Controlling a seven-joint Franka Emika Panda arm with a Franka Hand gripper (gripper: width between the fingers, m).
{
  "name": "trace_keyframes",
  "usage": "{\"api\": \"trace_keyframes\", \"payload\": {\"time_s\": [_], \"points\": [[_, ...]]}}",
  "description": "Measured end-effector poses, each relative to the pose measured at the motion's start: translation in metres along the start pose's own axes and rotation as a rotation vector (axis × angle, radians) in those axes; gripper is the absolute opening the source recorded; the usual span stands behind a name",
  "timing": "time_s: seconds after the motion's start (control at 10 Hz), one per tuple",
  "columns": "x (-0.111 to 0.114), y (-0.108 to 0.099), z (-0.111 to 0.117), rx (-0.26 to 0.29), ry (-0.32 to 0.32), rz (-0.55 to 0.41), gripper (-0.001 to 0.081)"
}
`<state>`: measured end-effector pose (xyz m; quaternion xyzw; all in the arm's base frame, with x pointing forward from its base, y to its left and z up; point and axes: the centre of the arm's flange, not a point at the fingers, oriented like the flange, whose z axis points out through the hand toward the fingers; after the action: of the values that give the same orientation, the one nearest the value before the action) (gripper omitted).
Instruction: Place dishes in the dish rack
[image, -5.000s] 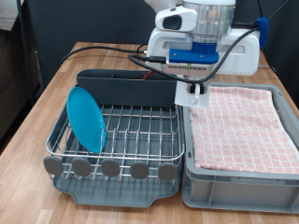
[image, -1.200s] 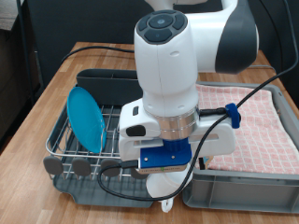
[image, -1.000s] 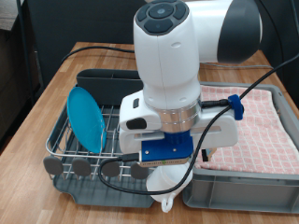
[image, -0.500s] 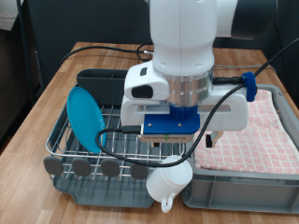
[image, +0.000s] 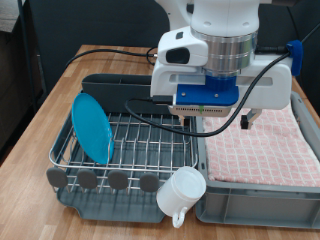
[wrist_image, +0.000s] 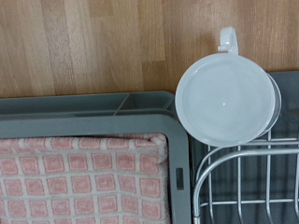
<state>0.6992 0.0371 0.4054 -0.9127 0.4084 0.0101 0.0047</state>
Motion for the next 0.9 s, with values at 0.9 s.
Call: {"api": "trace_keyframes", "payload": {"time_s": [0.9], "points": [[-0.097, 0.007, -0.020, 0.002, 0.047, 0.017, 0.0802]]}}
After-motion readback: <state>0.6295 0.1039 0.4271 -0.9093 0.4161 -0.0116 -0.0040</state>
